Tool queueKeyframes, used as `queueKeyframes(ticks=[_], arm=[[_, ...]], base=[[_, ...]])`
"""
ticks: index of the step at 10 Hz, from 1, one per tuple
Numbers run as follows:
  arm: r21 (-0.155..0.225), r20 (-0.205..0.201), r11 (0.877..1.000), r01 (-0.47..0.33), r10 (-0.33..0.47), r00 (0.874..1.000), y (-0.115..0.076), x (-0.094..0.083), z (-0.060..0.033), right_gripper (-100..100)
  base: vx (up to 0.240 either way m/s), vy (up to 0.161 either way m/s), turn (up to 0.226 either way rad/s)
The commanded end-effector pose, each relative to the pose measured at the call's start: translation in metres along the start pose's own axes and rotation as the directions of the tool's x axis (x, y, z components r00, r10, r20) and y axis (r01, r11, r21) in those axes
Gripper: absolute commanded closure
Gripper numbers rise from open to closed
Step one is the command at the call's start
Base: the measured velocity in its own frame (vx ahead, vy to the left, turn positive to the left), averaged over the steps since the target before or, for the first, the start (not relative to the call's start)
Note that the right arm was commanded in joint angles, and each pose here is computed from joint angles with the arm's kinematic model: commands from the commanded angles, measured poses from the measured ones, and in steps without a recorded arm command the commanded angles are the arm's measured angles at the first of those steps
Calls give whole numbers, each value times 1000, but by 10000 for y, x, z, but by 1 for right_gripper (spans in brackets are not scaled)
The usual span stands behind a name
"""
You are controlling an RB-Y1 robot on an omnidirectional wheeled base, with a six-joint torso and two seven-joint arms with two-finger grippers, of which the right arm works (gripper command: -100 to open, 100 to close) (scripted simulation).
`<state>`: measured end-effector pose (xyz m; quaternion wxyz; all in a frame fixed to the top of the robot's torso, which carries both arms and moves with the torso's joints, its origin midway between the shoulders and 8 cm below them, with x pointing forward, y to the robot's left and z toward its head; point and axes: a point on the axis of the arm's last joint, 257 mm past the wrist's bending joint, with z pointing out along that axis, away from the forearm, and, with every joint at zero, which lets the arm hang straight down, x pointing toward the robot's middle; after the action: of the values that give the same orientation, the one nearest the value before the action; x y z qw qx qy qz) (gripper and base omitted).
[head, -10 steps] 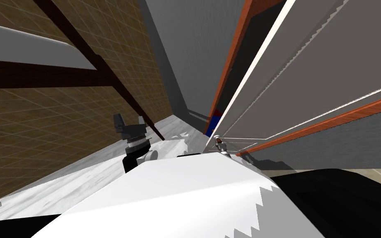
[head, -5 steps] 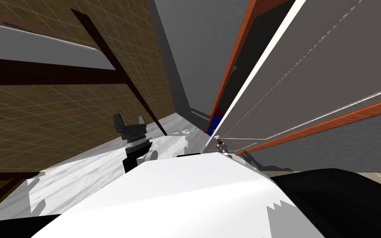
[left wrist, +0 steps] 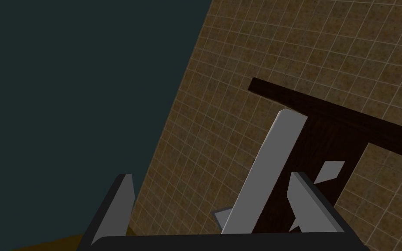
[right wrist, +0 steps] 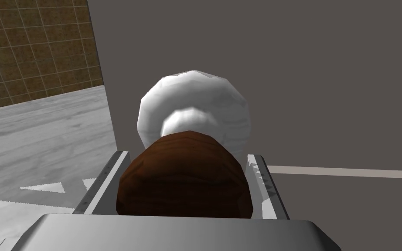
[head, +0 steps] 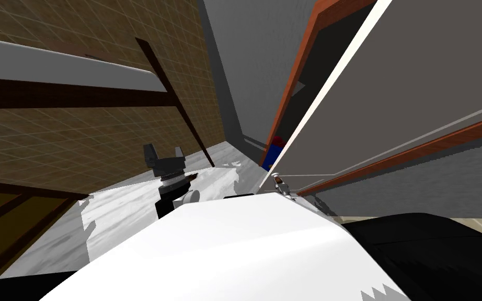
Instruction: Pull the door open
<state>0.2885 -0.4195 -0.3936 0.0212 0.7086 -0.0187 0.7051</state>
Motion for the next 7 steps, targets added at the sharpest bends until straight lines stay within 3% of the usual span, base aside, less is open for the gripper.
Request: queueKeyframes(ticks=[1, 7], arm=[[0, 0, 1000, 0, 0, 1000, 0, 0, 0, 100], [41, -1, 999, -2, 2, 1000, 7, -2, -160, 100]], base=[[-92, -25, 28], [-175, -47, 133]])
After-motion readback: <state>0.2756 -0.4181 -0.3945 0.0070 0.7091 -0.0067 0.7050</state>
